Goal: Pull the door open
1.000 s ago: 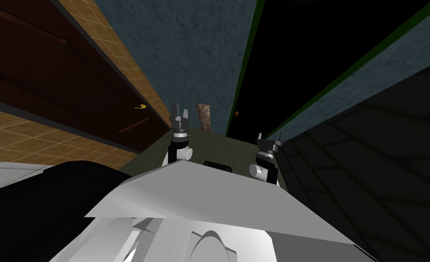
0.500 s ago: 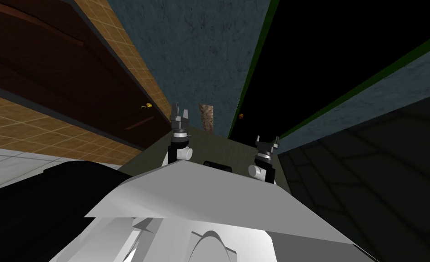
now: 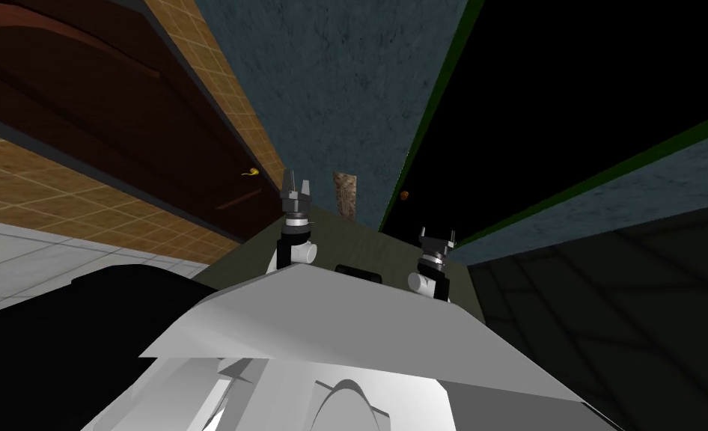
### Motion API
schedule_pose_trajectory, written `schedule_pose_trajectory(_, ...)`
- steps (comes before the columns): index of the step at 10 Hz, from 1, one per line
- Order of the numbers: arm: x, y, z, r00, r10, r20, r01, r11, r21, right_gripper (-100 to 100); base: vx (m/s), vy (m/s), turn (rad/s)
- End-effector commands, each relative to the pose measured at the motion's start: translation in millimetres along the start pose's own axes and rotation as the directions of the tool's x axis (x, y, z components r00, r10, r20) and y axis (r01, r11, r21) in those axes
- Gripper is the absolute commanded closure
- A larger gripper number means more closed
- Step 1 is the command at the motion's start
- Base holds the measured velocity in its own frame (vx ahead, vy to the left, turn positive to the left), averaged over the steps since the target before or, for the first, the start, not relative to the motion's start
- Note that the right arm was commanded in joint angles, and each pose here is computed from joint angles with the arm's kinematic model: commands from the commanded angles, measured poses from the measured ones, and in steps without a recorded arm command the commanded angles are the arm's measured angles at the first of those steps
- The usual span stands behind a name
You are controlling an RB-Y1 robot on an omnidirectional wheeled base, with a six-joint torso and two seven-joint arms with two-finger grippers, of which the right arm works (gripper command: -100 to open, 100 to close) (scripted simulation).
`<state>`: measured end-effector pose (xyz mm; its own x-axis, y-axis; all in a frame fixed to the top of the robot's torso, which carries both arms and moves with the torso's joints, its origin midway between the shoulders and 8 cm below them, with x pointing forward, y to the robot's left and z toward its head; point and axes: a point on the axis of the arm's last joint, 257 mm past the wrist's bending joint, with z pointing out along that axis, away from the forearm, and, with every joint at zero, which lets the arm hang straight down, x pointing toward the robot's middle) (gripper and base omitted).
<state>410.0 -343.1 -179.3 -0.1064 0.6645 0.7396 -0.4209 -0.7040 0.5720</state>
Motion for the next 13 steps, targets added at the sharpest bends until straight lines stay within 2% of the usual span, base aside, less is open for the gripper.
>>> schedule_pose_trajectory(1,-13.3,-4.0,-2.3,0.999,0.044,0.025,-0.044,0.999,0.0,-100,0.105,-0.001,0.14)
schedule_pose_trajectory(4,-39.0,-9.2,-9.3,0.99,0.118,0.073,-0.118,0.993,-0.006,-100,0.104,-0.001,0.14)
schedule_pose_trajectory(7,-64.7,-13.0,-17.5,0.975,0.188,0.121,-0.187,0.982,-0.021,-100,0.11,-0.004,0.147)
schedule_pose_trajectory(13,-113.6,-16.1,-36.5,0.928,0.31,0.207,-0.301,0.951,-0.075,-100,0.103,-0.014,0.127)
